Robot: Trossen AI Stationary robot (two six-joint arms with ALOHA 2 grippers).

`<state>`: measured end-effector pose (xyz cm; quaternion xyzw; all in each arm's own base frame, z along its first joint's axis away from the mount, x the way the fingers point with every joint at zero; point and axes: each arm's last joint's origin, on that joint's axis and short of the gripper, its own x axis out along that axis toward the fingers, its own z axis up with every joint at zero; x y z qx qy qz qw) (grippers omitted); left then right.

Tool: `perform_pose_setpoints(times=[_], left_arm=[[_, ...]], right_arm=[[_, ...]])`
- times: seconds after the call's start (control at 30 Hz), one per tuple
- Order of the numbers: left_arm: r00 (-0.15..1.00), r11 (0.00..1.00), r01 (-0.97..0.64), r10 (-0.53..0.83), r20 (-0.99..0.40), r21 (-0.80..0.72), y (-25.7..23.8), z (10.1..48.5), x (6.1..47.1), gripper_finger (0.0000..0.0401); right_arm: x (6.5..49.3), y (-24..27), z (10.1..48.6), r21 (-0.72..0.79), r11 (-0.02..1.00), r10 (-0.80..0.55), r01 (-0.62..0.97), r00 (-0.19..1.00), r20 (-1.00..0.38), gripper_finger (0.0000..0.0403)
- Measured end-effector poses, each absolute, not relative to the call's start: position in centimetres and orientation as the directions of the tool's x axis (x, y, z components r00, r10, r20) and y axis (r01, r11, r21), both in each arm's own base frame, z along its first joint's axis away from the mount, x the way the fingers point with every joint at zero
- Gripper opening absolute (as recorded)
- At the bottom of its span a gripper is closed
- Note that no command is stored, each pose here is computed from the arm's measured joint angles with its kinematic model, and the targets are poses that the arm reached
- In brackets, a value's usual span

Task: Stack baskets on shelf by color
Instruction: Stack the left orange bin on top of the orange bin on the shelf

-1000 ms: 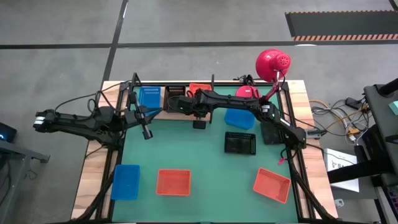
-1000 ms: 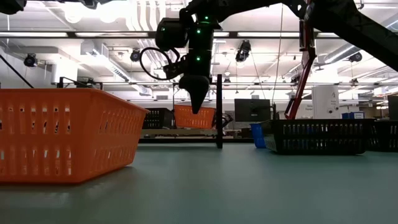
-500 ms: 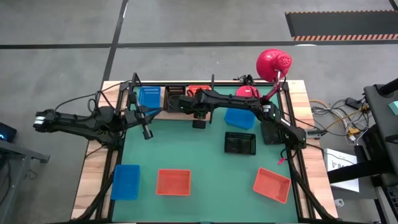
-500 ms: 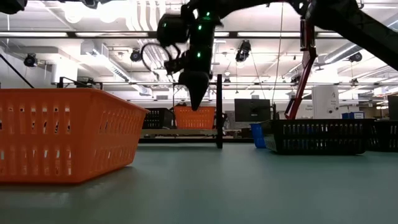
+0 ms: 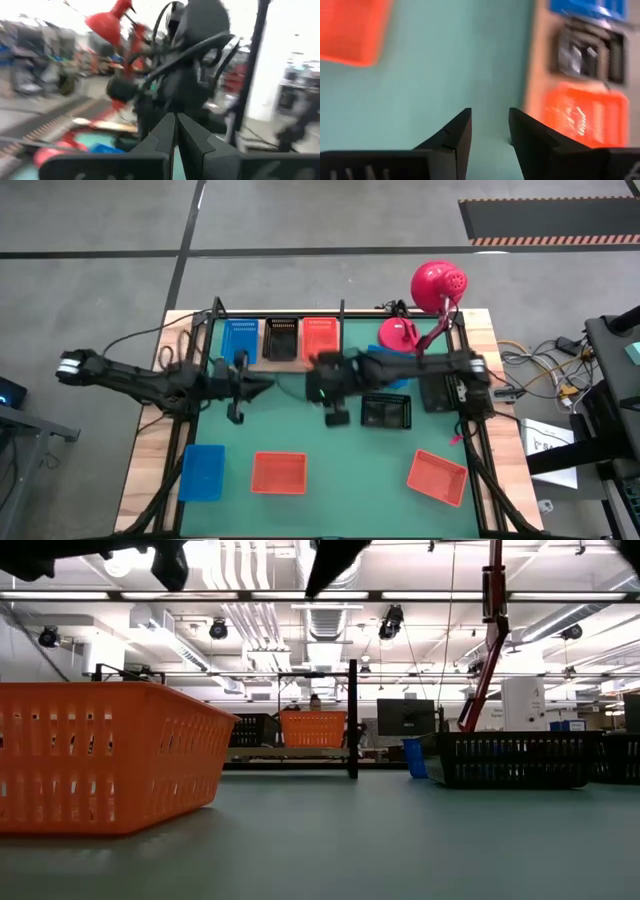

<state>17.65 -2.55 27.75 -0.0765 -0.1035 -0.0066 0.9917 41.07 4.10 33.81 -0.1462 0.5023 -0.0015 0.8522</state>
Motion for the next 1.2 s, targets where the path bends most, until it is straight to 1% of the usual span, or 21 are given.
perform_pose_setpoints(times=[0.1, 0.23, 0.4, 0.63, 0.83, 0.93, 1.03, 1.1, 1.2], left_arm=[[0.989, 0.987, 0.06, -0.039, 0.145, -0.148, -4.0, 26.3, 19.0, 0.0003], [0.992, 0.986, 0.026, -0.005, 0.127, -0.166, -5.0, 25.8, 20.4, 0.0003], [0.999, 0.959, 0.02, -0.009, 0.04, -0.283, -5.5, 24.3, 21.8, 0.0003], [1.0, 0.866, -0.004, -0.009, -0.024, -0.5, -5.8, 23.1, 22.6, 0.0003], [0.997, 0.831, -0.014, -0.03, -0.07, -0.556, -6.6, 23.0, 23.4, 0.0003], [0.983, 0.83, -0.06, -0.047, -0.176, -0.554, -7.4, 23.2, 24.0, 0.0003], [0.937, 0.84, -0.143, -0.056, -0.346, -0.524, -8.3, 23.7, 24.6, 0.0003], [0.878, 0.86, -0.184, -0.074, -0.472, -0.476, -9.0, 24.1, 24.6, 0.0003], [0.768, 0.869, -0.203, -0.145, -0.624, -0.451, -10.5, 24.9, 24.7, 0.0003]], right_arm=[[39.2, 6.9, 33.2, -0.254, 0.943, -0.091, -0.216, 0.567, -0.819, 0.0112], [36.3, 8.3, 32.0, -0.253, 0.938, -0.045, -0.235, 0.644, -0.764, 0.0099], [32.7, 8.9, 29.7, -0.246, 0.938, -0.005, -0.245, 0.699, -0.715, 0.0077], [29.0, 8.9, 27.4, -0.246, 0.939, 0.055, -0.241, 0.81, -0.584, 0.0048], [27.1, 8.2, 26.4, -0.344, 0.904, 0.081, -0.252, 0.894, -0.441, 0.0033], [26.5, 8.1, 26.0, -0.403, 0.875, 0.086, -0.27, 0.904, -0.42, 0.0033], [26.4, 8.0, 26.0, -0.442, 0.851, 0.087, -0.284, 0.906, -0.415, 0.0033], [26.4, 8.0, 26.2, -0.463, 0.839, 0.09, -0.285, 0.912, -0.4, 0.0033], [26.4, 8.1, 26.2, -0.487, 0.822, 0.089, -0.294, 0.912, -0.4, 0.0033]])
